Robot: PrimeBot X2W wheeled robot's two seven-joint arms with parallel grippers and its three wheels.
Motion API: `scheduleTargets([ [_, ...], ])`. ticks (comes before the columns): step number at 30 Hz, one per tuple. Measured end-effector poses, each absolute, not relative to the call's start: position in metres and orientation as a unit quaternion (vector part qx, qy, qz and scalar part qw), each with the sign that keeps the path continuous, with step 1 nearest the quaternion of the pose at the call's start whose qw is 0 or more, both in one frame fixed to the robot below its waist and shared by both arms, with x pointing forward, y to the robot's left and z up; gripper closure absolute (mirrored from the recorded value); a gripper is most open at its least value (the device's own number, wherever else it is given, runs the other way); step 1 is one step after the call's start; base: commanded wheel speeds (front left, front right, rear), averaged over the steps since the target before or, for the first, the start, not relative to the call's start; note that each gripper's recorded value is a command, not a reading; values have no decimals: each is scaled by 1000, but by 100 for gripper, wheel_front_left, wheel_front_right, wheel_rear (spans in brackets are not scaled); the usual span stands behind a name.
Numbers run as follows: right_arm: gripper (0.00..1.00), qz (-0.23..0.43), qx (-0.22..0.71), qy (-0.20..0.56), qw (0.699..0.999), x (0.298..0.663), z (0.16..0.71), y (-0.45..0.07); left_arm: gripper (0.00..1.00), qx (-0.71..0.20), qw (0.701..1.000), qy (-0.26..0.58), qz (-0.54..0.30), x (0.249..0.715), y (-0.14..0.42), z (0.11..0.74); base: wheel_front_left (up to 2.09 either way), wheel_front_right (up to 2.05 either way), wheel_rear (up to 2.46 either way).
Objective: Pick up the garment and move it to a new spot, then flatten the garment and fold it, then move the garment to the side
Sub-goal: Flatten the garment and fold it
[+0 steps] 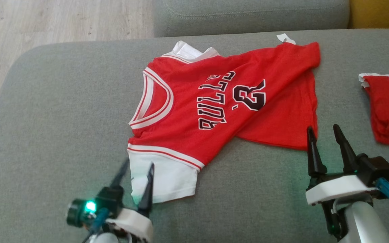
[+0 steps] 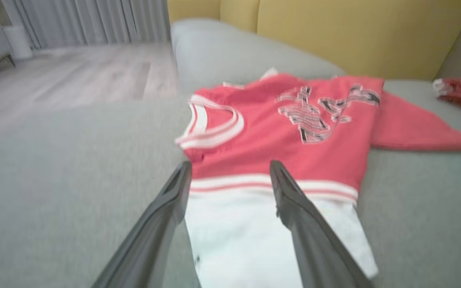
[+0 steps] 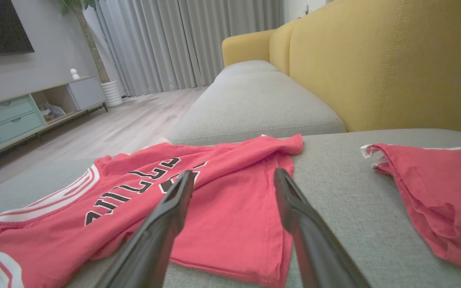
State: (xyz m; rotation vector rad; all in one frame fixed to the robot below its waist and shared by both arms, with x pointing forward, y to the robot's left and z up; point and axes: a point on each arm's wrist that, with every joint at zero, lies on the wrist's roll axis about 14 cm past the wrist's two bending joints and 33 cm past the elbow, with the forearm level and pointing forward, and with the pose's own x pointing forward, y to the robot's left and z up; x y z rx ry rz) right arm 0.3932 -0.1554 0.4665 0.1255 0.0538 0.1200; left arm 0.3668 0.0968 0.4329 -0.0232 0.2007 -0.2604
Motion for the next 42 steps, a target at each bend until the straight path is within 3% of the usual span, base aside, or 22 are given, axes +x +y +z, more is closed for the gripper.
scheduleTargets([
  [10,0,51,67,37,996,394,459,-160,0,21,961,248,-118,342,110,368,0,0,0],
  [19,0,43,68,48,996,391,452,-165,0,39,948,293,-117,340,113,353,0,0,0],
  [20,0,42,69,49,996,391,451,-166,53,38,946,297,-123,340,111,353,0,0,0],
  [21,0,41,70,51,995,390,450,-166,95,34,945,299,-129,341,108,353,0,0,0],
  [22,0,40,71,53,995,390,449,-167,100,28,944,298,-137,341,105,354,0,0,0],
  [26,0,31,71,66,995,387,443,-172,100,14,949,281,-145,345,98,362,0,0,0],
  [32,0,14,73,110,991,379,425,-182,100,-23,977,157,-142,369,92,414,0,0,0],
  [42,0,2,96,188,977,366,386,-183,100,-46,991,33,-124,386,98,469,0,0,0],
])
